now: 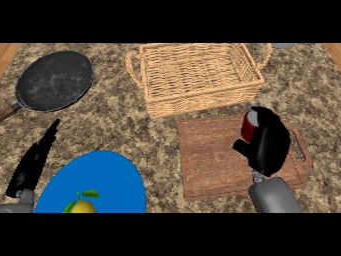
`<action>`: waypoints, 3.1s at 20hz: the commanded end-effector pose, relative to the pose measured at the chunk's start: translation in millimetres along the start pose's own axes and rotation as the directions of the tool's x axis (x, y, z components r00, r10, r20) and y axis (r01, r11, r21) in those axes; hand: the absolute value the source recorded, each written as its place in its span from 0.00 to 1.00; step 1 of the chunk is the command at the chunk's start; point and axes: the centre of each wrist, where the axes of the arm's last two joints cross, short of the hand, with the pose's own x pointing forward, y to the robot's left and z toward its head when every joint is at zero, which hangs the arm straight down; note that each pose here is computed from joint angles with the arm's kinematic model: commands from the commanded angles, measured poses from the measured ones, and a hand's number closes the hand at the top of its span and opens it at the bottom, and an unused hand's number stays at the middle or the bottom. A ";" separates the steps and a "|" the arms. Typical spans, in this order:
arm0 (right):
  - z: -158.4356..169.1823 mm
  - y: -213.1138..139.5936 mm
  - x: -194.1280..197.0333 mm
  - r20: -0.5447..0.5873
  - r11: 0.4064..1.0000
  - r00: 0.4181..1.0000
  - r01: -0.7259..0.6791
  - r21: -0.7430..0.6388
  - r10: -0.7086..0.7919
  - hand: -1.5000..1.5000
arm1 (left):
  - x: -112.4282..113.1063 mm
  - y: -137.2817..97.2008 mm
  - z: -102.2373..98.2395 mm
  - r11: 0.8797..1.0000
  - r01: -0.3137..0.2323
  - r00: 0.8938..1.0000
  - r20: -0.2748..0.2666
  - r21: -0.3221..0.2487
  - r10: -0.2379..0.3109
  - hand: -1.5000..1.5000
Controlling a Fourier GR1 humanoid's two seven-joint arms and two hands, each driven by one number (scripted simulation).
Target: Pick the can from the cutting board and place it in the basket
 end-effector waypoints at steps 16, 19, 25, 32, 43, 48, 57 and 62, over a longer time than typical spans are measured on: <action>-3.1 32.8 -28.7 0.213 0.896 0.969 -0.206 0.395 0.129 1.00 | 9.0 -8.1 2.6 1.000 -0.004 1.000 0.018 -0.024 0.005 0.50; -20.8 19.2 -47.5 0.255 0.842 0.964 -0.194 0.504 0.070 1.00 | 6.6 -15.6 5.8 1.000 -0.006 1.000 -0.002 -0.011 0.006 0.50; -104.6 -54.2 -68.5 0.297 0.903 0.954 -0.083 0.422 -0.051 1.00 | -0.3 -9.5 4.2 1.000 0.004 1.000 -0.015 -0.006 -0.004 0.50; -130.2 -156.7 -56.0 0.350 0.974 0.930 0.032 0.225 -0.111 1.00 | 0.5 8.8 7.9 1.000 -0.005 1.000 -0.025 0.017 0.005 0.50; -160.3 -268.2 -13.0 0.355 0.933 0.880 0.217 0.288 -0.315 1.00 | -4.3 -2.7 -1.8 1.000 -0.010 1.000 -0.012 -0.012 0.010 0.50; -158.7 -280.2 20.2 0.351 0.904 0.857 0.258 0.340 -0.377 1.00 | 18.0 -11.4 -10.3 1.000 0.000 1.000 -0.006 -0.006 0.000 0.50; -176.9 -275.8 79.8 0.306 0.849 0.841 0.290 0.443 -0.447 1.00 | 1.1 -17.9 2.2 1.000 0.005 1.000 0.000 0.007 -0.005 0.50; -184.6 -277.1 109.4 0.304 0.830 0.842 0.262 0.493 -0.446 1.00 | -2.9 2.2 -4.5 1.000 -0.004 1.000 -0.005 -0.015 0.003 0.50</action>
